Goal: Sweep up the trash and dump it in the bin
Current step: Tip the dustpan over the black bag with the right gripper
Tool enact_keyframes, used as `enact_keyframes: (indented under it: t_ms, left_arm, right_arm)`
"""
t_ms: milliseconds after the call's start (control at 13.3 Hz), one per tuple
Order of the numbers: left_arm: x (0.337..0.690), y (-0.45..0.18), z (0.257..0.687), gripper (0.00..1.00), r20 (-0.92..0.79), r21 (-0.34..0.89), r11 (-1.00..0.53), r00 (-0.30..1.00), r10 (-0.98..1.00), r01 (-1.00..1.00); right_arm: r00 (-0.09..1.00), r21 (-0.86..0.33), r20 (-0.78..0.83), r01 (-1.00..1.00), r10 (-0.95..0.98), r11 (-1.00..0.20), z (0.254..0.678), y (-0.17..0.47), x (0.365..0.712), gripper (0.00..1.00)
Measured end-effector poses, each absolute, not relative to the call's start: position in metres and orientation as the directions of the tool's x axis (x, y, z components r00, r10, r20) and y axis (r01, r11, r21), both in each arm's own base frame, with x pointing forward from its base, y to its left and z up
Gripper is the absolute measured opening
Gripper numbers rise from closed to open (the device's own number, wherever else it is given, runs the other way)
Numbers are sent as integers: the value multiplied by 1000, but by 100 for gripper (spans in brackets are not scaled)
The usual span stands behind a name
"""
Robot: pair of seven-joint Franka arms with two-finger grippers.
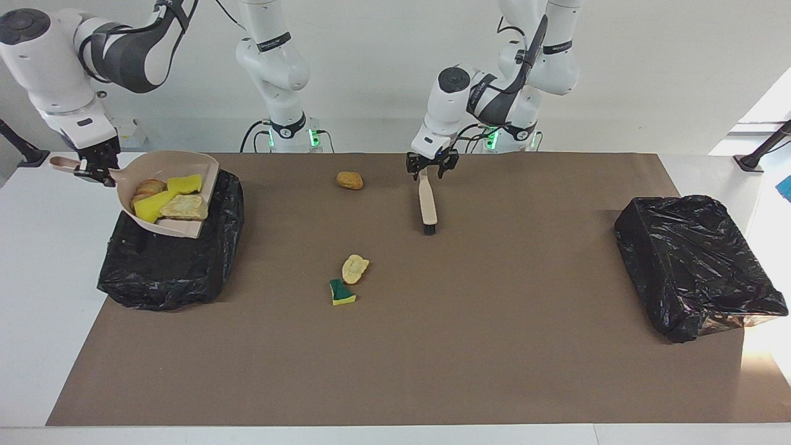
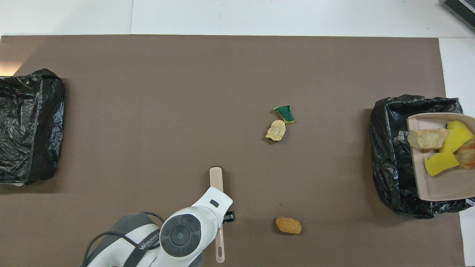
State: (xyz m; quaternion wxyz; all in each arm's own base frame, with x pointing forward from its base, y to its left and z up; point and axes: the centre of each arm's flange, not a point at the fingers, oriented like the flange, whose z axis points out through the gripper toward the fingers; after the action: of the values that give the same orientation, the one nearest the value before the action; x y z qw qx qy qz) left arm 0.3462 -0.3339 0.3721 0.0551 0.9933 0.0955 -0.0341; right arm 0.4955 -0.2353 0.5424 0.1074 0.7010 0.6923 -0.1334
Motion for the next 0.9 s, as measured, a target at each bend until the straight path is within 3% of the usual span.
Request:
enact_keyframes:
  t_ms: [376, 903]
  left_arm:
    - [441, -253, 408, 100, 5, 136, -970, 979, 205, 202]
    - [562, -151, 447, 100, 20, 97, -990, 995, 103, 100]
  right_arm:
    - [113, -21, -550, 989, 828, -149, 531, -228, 480, 33]
    - [9, -27, -735, 999, 678, -43, 527, -173, 484, 33]
